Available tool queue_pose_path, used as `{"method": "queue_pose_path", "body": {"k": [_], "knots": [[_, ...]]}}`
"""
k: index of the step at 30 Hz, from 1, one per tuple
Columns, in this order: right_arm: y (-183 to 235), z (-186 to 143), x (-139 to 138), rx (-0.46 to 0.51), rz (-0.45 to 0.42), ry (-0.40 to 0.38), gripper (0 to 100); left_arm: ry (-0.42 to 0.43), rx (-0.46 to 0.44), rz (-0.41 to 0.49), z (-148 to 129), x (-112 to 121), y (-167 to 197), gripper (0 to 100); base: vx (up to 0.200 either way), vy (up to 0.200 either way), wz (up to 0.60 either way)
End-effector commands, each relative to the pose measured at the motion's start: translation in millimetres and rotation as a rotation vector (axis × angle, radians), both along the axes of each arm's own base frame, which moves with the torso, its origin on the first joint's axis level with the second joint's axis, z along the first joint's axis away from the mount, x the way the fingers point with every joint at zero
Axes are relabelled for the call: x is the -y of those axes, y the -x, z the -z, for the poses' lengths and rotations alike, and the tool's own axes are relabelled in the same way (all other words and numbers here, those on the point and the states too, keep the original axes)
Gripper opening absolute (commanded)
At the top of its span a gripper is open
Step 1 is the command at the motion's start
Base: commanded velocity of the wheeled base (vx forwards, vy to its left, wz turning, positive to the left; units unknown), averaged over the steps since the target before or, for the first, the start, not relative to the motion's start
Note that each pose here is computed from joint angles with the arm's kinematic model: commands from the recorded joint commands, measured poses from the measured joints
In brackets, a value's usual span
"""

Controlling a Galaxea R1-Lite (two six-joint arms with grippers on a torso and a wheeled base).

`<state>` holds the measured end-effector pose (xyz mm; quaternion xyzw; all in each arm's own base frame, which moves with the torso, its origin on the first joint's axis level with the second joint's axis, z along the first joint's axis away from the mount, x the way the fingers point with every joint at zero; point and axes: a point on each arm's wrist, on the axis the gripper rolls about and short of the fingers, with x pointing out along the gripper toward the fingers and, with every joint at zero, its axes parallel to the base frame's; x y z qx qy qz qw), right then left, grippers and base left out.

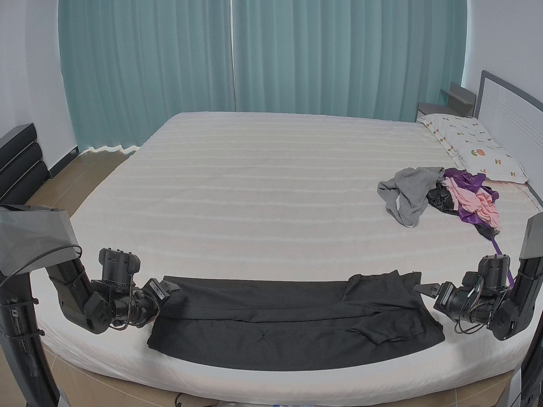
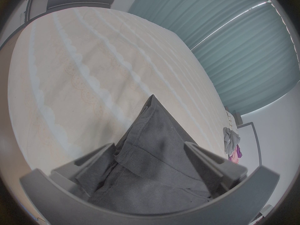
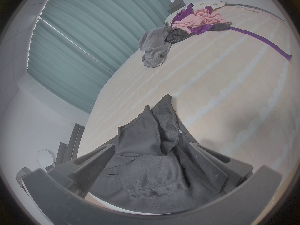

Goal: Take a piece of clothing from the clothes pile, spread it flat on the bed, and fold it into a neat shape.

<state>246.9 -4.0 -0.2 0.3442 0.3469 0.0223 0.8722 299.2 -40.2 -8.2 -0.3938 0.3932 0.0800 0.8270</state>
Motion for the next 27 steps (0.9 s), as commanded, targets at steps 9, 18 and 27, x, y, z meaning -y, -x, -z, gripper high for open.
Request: {"method": "queue_pose_path", "body": {"k": [9, 18, 27], "knots": [[8, 1, -35, -0.046, 0.06, 0.036, 100, -0.054, 0.021, -0.039, -2, 2, -1, 0, 0.0, 0.0, 0.0], [5, -13, -39, -0.007, 0.12, 0.001, 100, -0.054, 0.055, -0.03, -12, 8, 0, 0, 0.0, 0.0, 0.0], [9, -9, -49, -0.071, 0.11, -0.03, 100, -0.056, 0.105, -0.047, -17, 8, -1, 0, 0.0, 0.0, 0.0]]}}
